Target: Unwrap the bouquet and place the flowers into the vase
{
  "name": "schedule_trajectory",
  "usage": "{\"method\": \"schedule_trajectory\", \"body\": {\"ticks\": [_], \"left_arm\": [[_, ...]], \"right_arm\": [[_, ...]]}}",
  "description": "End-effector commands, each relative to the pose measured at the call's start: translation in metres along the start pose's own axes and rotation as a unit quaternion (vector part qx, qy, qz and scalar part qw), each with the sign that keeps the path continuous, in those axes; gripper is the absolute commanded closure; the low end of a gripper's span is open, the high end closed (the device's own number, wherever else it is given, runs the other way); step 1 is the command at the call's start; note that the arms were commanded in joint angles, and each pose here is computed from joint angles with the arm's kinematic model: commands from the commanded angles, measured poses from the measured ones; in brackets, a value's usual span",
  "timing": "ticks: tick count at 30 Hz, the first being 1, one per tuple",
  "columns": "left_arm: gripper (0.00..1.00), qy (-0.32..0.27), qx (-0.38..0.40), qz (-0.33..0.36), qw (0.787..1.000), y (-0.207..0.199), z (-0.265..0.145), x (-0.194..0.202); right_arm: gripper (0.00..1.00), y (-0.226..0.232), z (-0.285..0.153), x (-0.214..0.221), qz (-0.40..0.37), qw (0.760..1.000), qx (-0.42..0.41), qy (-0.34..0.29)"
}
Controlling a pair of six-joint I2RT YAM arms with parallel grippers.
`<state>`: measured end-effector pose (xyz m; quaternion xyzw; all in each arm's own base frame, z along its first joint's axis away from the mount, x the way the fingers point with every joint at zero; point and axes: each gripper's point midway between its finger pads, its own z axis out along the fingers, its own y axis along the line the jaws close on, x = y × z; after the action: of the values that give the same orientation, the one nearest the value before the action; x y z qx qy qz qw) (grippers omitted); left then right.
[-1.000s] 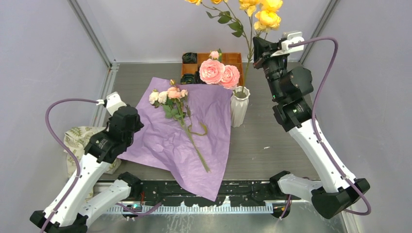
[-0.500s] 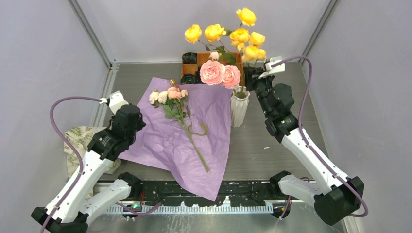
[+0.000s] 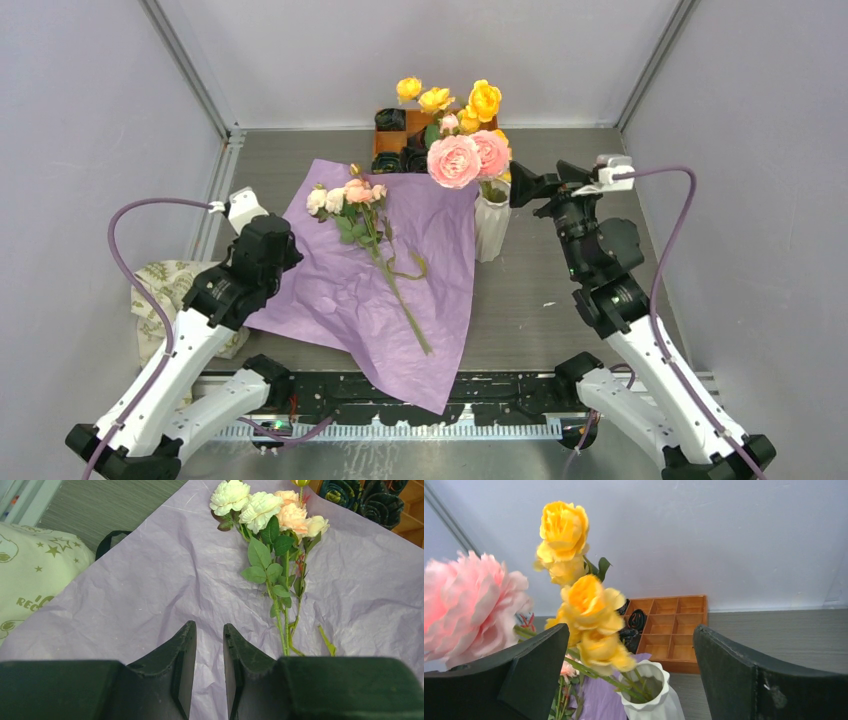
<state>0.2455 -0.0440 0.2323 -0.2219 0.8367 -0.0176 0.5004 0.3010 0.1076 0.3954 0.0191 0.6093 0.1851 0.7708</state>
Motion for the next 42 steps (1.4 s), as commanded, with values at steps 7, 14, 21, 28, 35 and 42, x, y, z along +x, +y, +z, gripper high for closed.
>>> {"method": "schedule_trajectory", "body": {"ticks": [7,14,21,28,35,42], "left_arm": [[0.72,-0.028,0.013,-0.02,0.999,-0.004,-0.007,-0.018],[0.7,-0.04,0.019,-0.026,0.999,0.002,-0.02,-0.027],[0.68,-0.055,0.03,-0.032,0.998,0.003,-0.035,-0.043],[0.66,-0.119,0.038,-0.047,0.991,0.004,-0.071,-0.101],[0.65,-0.155,0.019,-0.059,0.986,0.016,-0.086,-0.125],[0.64,-0.169,-0.036,-0.059,0.983,0.048,-0.094,-0.123]], "right_arm": [[0.0,-0.001,-0.053,-0.119,0.112,0.989,0.033,-0.087],[0.0,0.04,-0.075,-0.213,0.162,0.978,-0.052,-0.123],[0.01,0.133,-0.034,-0.229,0.212,0.952,-0.223,0.013],[0.0,0.183,-0.014,-0.16,0.145,0.947,-0.246,0.144],[0.01,0.29,-0.059,-0.042,-0.103,0.93,-0.256,0.244],[0.0,0.295,-0.102,0.103,-0.136,0.893,-0.238,0.358]]}}
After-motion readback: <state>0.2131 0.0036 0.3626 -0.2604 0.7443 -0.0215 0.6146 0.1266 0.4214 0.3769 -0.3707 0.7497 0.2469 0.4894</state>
